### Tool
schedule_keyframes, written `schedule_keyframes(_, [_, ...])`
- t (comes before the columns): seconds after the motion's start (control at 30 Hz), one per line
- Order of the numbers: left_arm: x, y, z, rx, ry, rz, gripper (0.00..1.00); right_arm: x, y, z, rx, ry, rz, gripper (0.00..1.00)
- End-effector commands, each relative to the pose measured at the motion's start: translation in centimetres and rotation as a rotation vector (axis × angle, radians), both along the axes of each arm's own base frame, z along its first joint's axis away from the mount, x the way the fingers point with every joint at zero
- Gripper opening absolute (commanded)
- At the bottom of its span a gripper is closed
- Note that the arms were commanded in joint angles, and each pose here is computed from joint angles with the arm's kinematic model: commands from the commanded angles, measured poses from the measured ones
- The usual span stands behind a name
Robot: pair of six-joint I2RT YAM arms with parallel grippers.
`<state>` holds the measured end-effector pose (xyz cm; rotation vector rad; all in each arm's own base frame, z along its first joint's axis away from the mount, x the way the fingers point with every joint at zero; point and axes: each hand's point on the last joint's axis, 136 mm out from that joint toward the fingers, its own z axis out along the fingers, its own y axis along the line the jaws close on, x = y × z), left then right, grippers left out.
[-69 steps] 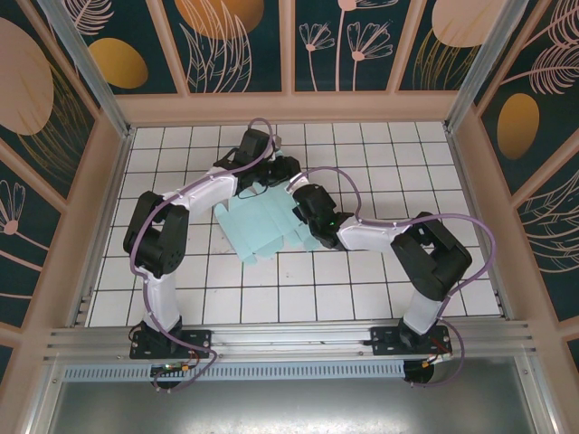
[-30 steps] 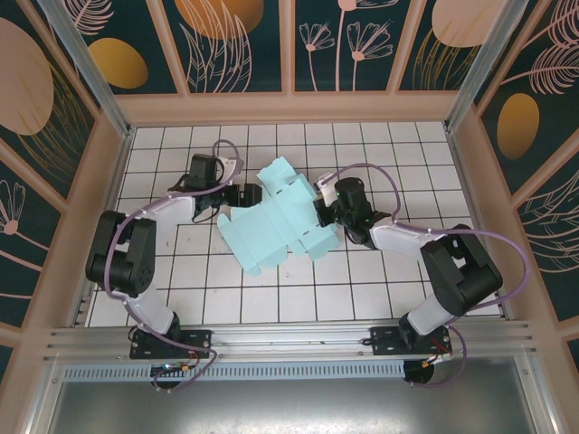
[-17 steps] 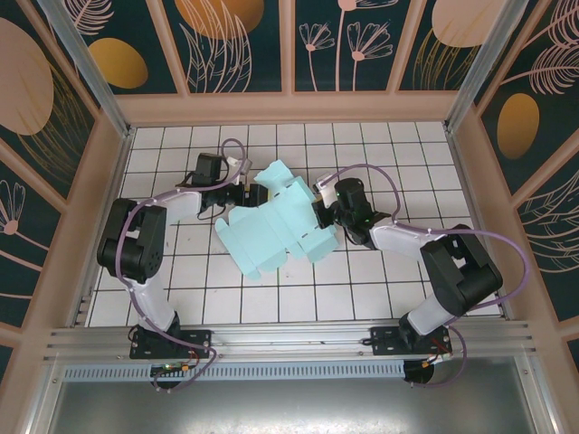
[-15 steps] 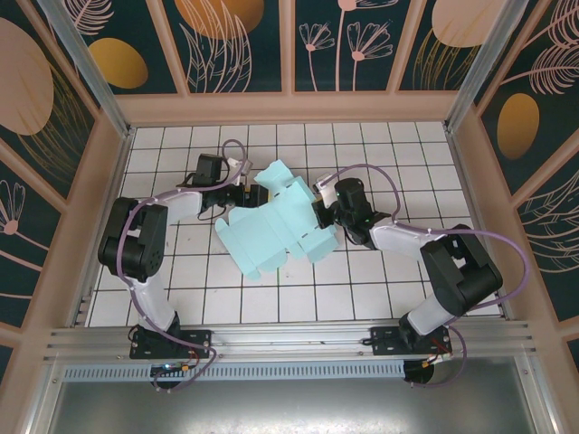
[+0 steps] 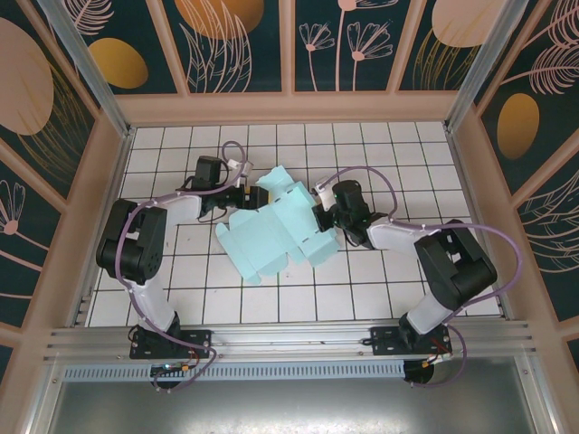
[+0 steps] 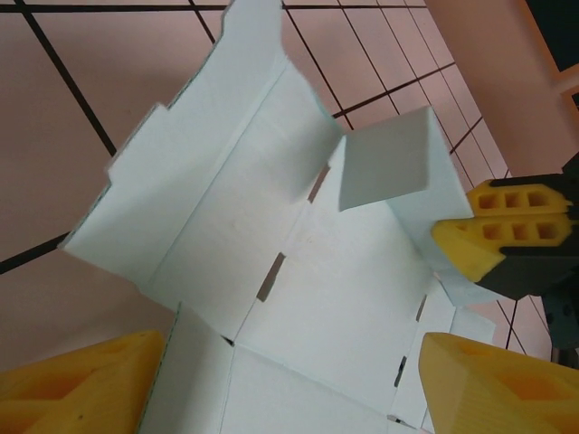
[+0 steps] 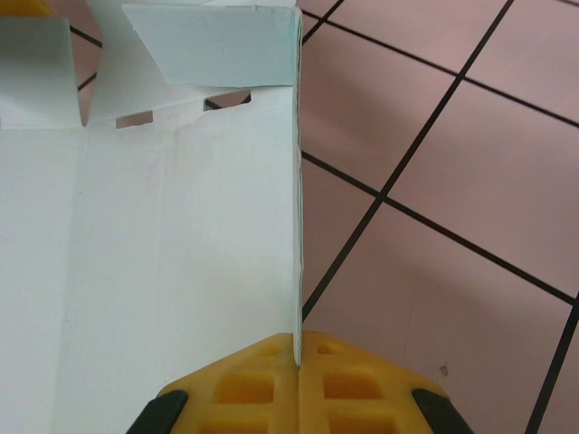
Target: Fold the paper box
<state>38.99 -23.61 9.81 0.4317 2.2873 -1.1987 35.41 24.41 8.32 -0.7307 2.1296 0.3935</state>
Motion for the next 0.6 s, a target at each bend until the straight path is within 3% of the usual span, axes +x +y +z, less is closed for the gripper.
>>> schedule_keyframes(0.0, [-1.2, -1.2, 1.1, 0.002, -0.051, -0.061, 0.74, 0.9, 0.6, 0.6, 0.001, -0.013, -0.013, 0.00])
schedule_keyframes(0.27, [-3.3, -2.9, -1.2, 0.068, -0.019, -0.107, 0.74, 1.2, 0.7, 0.1, -0.050, -0.021, -0.028, 0.00])
schedule_keyframes(0.57, [-5.1, -2.3, -6.8, 0.141, 0.127, -0.092, 0.72, 1.5, 0.9, 0.4, -0.071, -0.031, -0.033, 0.00])
